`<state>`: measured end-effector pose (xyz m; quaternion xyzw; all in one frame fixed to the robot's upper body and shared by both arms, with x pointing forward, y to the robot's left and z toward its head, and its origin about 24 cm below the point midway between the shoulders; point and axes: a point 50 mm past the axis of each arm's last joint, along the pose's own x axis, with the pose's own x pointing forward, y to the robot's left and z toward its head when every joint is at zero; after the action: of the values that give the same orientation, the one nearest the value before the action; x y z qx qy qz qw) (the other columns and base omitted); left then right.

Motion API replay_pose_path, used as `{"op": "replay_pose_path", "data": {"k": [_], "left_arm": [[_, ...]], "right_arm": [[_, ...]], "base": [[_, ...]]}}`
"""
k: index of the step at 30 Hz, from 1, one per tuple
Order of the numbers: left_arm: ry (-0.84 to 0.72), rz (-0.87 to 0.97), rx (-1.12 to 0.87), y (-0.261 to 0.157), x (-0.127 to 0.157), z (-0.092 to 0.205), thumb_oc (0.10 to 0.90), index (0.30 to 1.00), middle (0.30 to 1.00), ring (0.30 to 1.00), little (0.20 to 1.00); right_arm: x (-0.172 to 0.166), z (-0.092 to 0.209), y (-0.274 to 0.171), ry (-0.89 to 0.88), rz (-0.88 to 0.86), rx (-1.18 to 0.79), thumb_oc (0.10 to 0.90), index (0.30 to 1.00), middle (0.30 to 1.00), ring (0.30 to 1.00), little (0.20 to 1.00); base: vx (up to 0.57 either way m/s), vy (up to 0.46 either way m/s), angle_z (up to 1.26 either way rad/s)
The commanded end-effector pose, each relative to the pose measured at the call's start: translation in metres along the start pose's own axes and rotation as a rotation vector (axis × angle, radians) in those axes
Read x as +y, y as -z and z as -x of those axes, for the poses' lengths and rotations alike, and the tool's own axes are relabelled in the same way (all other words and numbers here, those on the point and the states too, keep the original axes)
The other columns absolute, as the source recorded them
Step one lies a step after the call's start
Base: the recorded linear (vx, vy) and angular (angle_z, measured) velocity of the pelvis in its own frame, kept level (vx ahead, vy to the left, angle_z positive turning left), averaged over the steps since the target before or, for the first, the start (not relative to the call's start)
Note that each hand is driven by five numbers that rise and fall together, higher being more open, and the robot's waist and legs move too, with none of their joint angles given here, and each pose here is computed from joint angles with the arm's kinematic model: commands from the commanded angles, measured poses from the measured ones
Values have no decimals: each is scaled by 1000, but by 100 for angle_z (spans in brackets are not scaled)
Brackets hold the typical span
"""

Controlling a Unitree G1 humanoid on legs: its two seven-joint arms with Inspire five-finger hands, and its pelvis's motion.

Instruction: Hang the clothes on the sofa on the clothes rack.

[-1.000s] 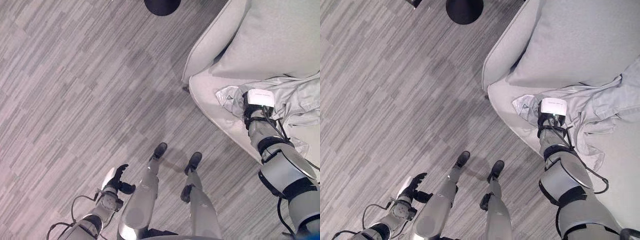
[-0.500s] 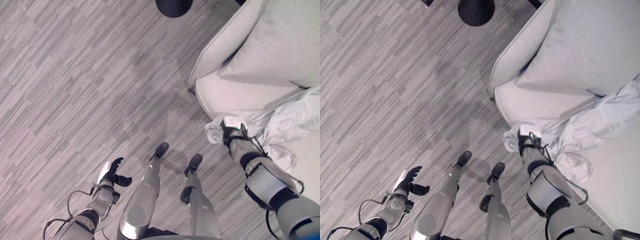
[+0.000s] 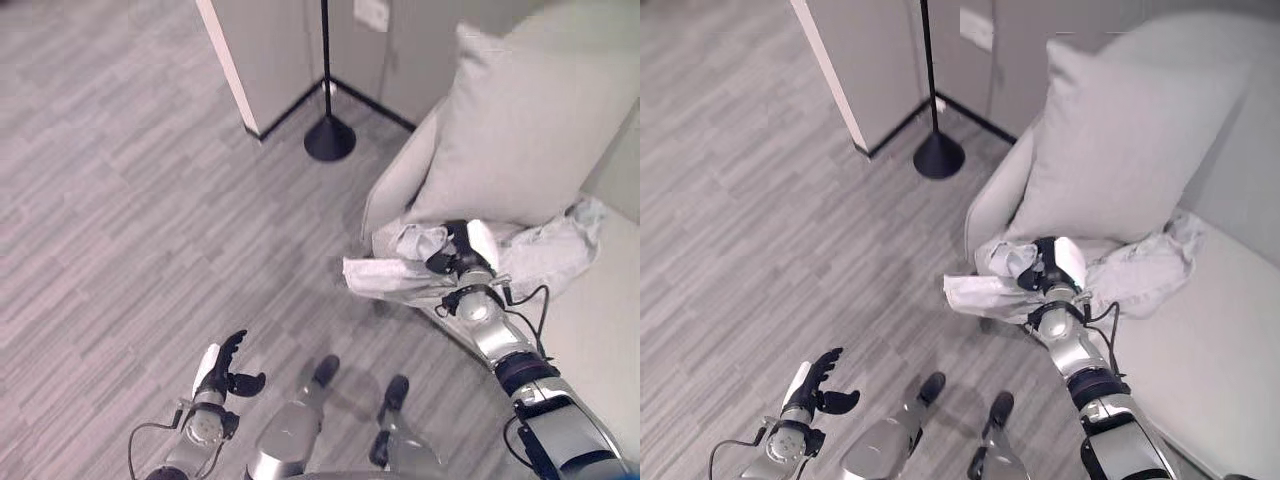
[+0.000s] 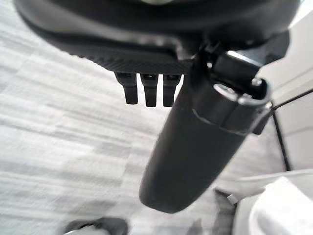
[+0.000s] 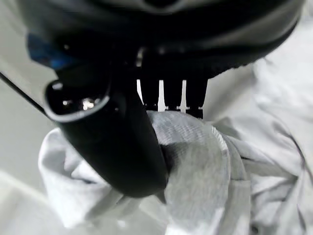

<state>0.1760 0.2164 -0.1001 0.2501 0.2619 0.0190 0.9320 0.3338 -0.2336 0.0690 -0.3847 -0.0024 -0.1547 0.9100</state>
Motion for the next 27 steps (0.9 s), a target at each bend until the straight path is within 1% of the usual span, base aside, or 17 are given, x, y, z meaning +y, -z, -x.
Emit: {"op": "replay_pose_path", "data": {"k": [1, 4, 5, 7, 8, 9, 10, 11, 14, 16, 17, 18, 22, 26, 27], "left_arm": [[33, -98, -62, 1, 9, 4, 800, 900, 900, 900, 900], [22, -55, -124, -14, 13, 4, 800, 900, 900, 900, 900], [22, -56, -123, -14, 14, 4, 800, 900, 900, 900, 900], [5, -21, -142, -20, 18, 3, 800, 900, 900, 900, 900], [-23, 13, -184, -32, 24, 1, 800, 900, 900, 900, 900], [-31, 35, -211, -39, 27, 1, 800, 900, 900, 900, 900], [-31, 35, -211, -39, 27, 1, 800, 900, 900, 900, 900], [-45, 62, -276, -56, 30, -1, 800, 900, 900, 900, 900], [-54, 82, -395, -87, 33, -1, 800, 900, 900, 900, 900], [-56, 92, -427, -96, 34, -2, 800, 900, 900, 900, 900], [-66, 105, -495, -113, 35, -2, 800, 900, 900, 900, 900], [-80, 107, -525, -119, 37, -2, 800, 900, 900, 900, 900], [-165, 123, -633, -147, 48, -6, 800, 900, 900, 900, 900], [-252, 91, -715, -174, 57, -12, 800, 900, 900, 900, 900], [-285, 31, -760, -185, 60, -13, 800, 900, 900, 900, 900]], "right_arm": [[-38, -5, -41, 170, -112, -240, 400, 300, 300, 300, 300], [-63, -6, -67, 268, -189, -341, 400, 300, 300, 300, 300], [-63, -6, -66, 268, -189, -340, 400, 300, 300, 300, 300], [-79, -7, -91, 330, -240, -422, 400, 300, 300, 300, 300], [-93, -7, -114, 383, -272, -508, 400, 300, 300, 300, 300], [-100, -6, -125, 412, -297, -544, 400, 300, 300, 300, 300], [-100, -6, -125, 412, -297, -544, 400, 300, 300, 300, 300], [-114, -4, -147, 467, -347, -621, 400, 300, 300, 300, 300], [-144, -8, -179, 569, -381, -697, 400, 300, 300, 300, 300], [-148, -11, -189, 580, -393, -708, 400, 300, 300, 300, 300], [-159, -13, -209, 605, -428, -746, 400, 300, 300, 300, 300], [-167, -14, -222, 628, -435, -775, 400, 300, 300, 300, 300], [-182, -7, -265, 648, -503, -886, 400, 300, 300, 300, 300], [-185, 4, -298, 635, -559, -976, 400, 300, 300, 300, 300], [-183, 9, -308, 612, -584, -1012, 400, 300, 300, 300, 300]], "base": [[-22, -26, 29], [-19, -5, 18], [-28, -7, 9], [-26, -7, 6], [-29, 9, 9], [-26, 12, 8], [-49, 26, 10], [-29, 21, 11], [-41, 29, 7], [-26, 8, 4], [-46, 10, 5], [-57, 14, 7], [-15, 1, 0], [-12, -4, -11], [-11, -5, -7]]}}
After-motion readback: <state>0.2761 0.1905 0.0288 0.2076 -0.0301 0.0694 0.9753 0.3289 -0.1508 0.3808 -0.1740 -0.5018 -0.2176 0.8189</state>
